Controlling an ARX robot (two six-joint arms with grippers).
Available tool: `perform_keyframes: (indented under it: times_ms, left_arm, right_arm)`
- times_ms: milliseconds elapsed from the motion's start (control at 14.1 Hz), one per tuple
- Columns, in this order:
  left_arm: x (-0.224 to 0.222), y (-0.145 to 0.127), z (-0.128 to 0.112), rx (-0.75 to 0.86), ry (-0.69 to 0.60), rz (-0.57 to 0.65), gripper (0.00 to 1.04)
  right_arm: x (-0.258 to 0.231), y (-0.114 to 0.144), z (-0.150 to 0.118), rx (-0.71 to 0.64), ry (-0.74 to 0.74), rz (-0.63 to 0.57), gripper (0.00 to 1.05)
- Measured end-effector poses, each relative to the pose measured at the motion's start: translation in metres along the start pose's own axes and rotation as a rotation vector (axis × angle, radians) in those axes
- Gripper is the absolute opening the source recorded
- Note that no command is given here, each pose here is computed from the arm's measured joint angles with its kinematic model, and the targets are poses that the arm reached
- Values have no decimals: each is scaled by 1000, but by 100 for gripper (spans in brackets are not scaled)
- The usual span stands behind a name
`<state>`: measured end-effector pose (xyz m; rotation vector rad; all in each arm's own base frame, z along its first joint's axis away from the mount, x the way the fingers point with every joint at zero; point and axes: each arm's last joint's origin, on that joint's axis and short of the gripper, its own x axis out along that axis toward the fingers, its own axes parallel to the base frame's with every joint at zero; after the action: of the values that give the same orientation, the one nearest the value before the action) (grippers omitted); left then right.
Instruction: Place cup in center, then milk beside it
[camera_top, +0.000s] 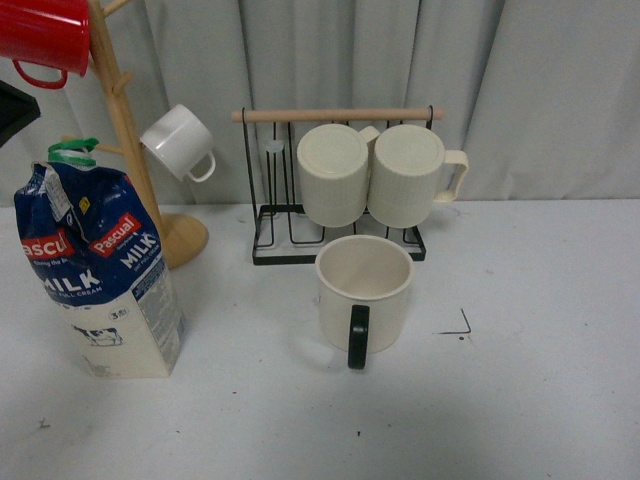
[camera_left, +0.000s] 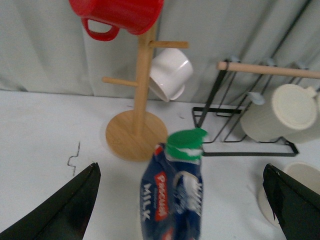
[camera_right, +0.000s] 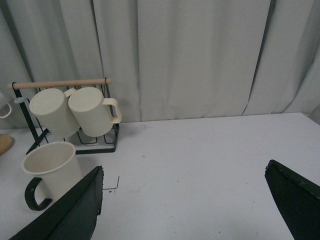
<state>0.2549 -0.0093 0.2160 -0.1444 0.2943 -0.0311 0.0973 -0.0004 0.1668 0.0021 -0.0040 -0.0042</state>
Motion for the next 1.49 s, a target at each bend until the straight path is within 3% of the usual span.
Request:
perform_keyframes:
  times_ms: [71,142,782,1209,1280,1494]
  left_arm:
    - [53,25,2,57,112,57,98]
    - [58,25,3,75,124,59,98]
    - [57,0,-2,68,144,-117,98]
    - [74,-7,-27,158,204,-91,98]
    - [76,-7,-29,166,207,-73,96]
    - [75,-7,-28,181,205,-59,58]
  right_arm:
    - [0,0,0,0,0,0,98]
    - [0,0,0,0,0,0,98]
    - [0,0,0,0,0,0,98]
    - [0,0,0,0,0,0,98]
    - [0,0,0,0,0,0,98]
    - [0,0,0,0,0,0,98]
